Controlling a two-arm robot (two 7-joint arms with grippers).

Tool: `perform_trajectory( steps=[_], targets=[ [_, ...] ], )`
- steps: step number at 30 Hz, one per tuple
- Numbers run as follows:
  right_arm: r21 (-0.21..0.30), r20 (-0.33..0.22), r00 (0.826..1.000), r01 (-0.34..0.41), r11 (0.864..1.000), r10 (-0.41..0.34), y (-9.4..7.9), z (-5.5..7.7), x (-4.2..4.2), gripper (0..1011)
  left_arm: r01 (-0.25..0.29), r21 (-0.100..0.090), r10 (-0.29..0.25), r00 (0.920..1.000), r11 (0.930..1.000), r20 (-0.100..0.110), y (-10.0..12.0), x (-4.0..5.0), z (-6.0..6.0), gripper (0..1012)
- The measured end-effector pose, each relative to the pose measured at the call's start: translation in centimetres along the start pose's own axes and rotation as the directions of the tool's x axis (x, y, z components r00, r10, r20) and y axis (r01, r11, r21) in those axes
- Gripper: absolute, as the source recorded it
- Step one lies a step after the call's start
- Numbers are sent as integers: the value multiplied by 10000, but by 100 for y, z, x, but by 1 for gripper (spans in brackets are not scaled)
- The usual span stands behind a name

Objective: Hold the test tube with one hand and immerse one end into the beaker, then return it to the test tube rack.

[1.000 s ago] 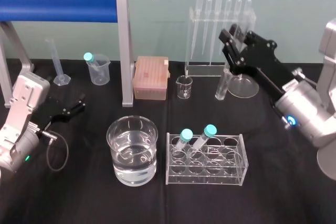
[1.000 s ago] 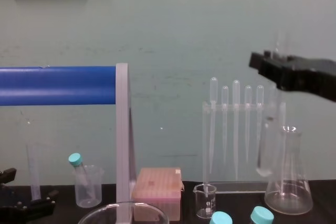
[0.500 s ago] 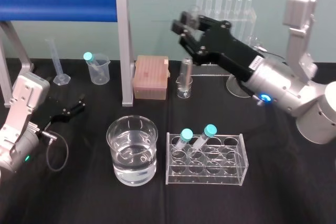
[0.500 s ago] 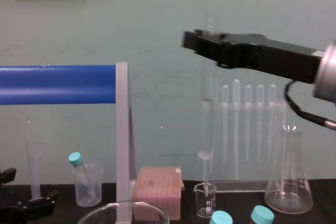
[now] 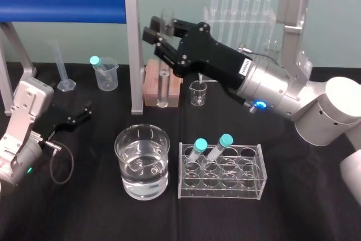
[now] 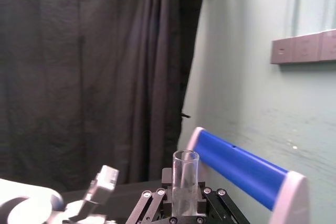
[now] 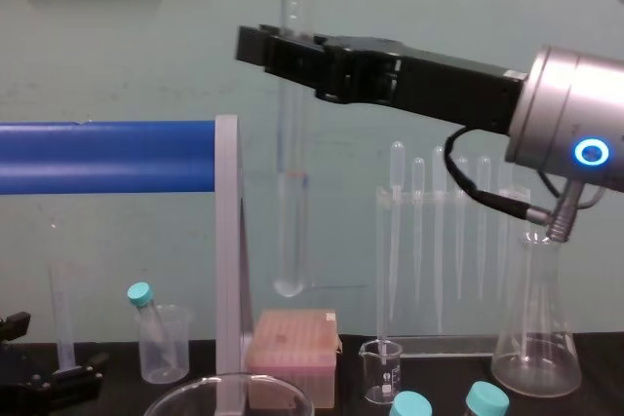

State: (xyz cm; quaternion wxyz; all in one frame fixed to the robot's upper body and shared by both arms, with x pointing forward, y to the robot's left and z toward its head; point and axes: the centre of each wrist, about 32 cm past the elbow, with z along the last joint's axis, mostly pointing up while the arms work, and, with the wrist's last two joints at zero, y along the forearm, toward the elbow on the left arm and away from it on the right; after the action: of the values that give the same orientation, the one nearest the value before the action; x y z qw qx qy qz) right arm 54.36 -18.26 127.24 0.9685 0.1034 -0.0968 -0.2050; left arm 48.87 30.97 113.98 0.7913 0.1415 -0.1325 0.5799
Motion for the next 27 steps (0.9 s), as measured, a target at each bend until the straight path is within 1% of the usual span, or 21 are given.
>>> perform_trajectory(
  steps=[6, 9, 16, 21, 24, 27],
  targets=[
    [-24, -333, 9975, -628, 9980, 627, 107, -55, -22, 242, 0, 0, 0, 10000, 10000, -1, 0, 0, 0, 1000],
    [-52, -435, 9959, -800, 9968, 797, 144, -78, -23, 242, 0, 1, 0, 10000, 10000, 0, 0, 0, 0, 1000],
    [-271, -917, 9881, -1263, 9916, 1233, 233, -214, -50, 242, 0, 0, 0, 10000, 10000, 0, 0, 0, 0, 1000],
    [-485, -1236, 9828, -1443, 9883, 1374, 247, -312, -84, 242, -1, 1, 1, 10000, 10000, 0, 0, 0, 0, 1000],
    [-574, -1349, 9813, -1460, 9876, 1372, 237, -352, -91, 242, -1, 0, 1, 10000, 10000, 0, 0, 0, 0, 1000],
    [-757, -1500, 9796, -1460, 9864, 1335, 213, -421, -96, 242, 0, 1, 0, 10000, 10000, -1, 0, 0, 0, 1000]
  ],
)
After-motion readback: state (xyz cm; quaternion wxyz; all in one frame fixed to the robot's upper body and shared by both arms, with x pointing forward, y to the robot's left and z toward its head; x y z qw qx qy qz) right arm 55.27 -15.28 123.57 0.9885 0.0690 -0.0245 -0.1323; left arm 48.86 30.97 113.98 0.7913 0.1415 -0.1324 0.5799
